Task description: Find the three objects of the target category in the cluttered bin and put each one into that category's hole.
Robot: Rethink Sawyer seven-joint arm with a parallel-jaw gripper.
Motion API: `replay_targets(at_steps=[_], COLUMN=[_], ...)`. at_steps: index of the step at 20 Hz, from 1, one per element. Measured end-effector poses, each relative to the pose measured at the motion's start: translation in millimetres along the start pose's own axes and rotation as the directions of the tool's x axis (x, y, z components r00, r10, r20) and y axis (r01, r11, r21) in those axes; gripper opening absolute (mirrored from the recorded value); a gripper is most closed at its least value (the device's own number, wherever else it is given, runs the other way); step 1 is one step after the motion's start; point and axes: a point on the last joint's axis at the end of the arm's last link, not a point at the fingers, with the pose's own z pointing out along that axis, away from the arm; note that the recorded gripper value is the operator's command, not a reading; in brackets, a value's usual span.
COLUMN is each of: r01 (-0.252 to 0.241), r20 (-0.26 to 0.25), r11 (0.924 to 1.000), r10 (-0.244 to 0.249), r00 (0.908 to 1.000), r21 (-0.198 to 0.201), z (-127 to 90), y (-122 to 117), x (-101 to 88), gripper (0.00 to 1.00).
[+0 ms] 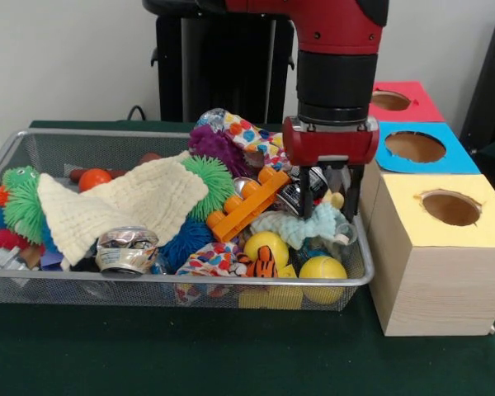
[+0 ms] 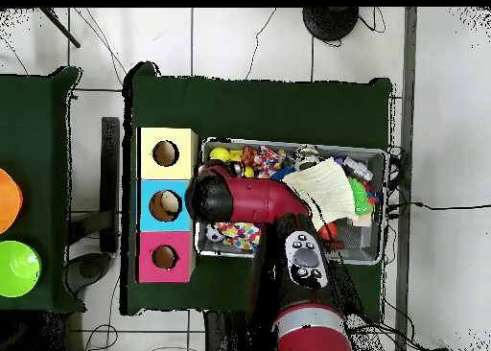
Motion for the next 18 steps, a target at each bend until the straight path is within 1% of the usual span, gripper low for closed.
replay_targets(at_steps=[2, 4, 5, 10, 15, 18], r01=[0.011, 0.014, 0.019, 0.036, 0.051, 0.052], r20=[-0.013, -0.017, -0.028, -0.051, -0.064, -0.059], r11=[0.9998, 0.9997, 0.9993, 0.9979, 0.9971, 0.9971], r10=[-0.011, -0.014, -0.02, -0.039, -0.054, -0.056], r00=[0.9999, 0.9997, 0.9994, 0.998, 0.9965, 0.9967], r21=[-0.017, -0.022, -0.031, -0.053, -0.056, -0.055], z=[5.8, 7.0, 9.3, 16.6, 20.4, 21.5], y=[9.7, 12.4, 17.5, 29.9, 32.4, 32.0], x=[7.5, 10.0, 15.8, 28.4, 40.2, 40.9], gripper=[1.0, 1.0, 1.0, 1.0, 1.0, 1.0])
